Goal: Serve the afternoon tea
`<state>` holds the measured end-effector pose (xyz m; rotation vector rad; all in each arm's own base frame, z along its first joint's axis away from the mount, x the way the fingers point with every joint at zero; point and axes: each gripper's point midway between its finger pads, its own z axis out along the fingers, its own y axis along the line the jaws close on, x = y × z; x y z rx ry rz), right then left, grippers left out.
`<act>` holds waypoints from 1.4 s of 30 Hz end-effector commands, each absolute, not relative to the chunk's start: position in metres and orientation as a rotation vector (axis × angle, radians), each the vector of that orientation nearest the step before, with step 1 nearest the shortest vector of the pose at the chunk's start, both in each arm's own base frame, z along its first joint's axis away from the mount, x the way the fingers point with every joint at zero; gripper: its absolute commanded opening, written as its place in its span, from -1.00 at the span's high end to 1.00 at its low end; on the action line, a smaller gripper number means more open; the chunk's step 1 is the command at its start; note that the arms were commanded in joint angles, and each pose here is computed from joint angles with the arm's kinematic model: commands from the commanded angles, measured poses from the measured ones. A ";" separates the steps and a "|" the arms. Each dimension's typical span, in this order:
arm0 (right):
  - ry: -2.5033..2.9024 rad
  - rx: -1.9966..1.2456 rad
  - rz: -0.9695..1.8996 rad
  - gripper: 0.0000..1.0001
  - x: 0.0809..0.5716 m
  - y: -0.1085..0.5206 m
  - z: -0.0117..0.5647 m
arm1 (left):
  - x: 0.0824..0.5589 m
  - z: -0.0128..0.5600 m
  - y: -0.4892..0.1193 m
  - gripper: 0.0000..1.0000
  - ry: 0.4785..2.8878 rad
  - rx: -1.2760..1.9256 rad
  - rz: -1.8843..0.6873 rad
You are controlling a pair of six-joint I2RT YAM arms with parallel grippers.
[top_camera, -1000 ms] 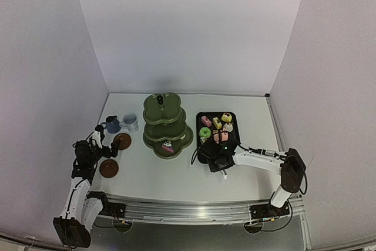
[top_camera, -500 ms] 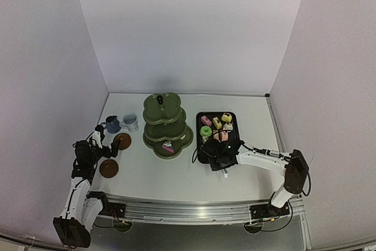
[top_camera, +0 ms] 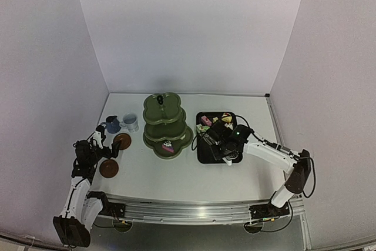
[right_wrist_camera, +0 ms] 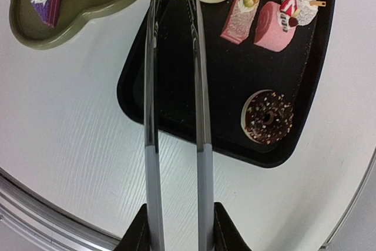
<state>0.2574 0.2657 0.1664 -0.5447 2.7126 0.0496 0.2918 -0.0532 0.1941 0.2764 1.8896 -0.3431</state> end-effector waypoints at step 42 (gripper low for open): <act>2.425 -1.199 0.445 0.80 0.449 0.327 0.127 | 0.285 0.182 -0.060 -0.99 1.996 0.304 -0.397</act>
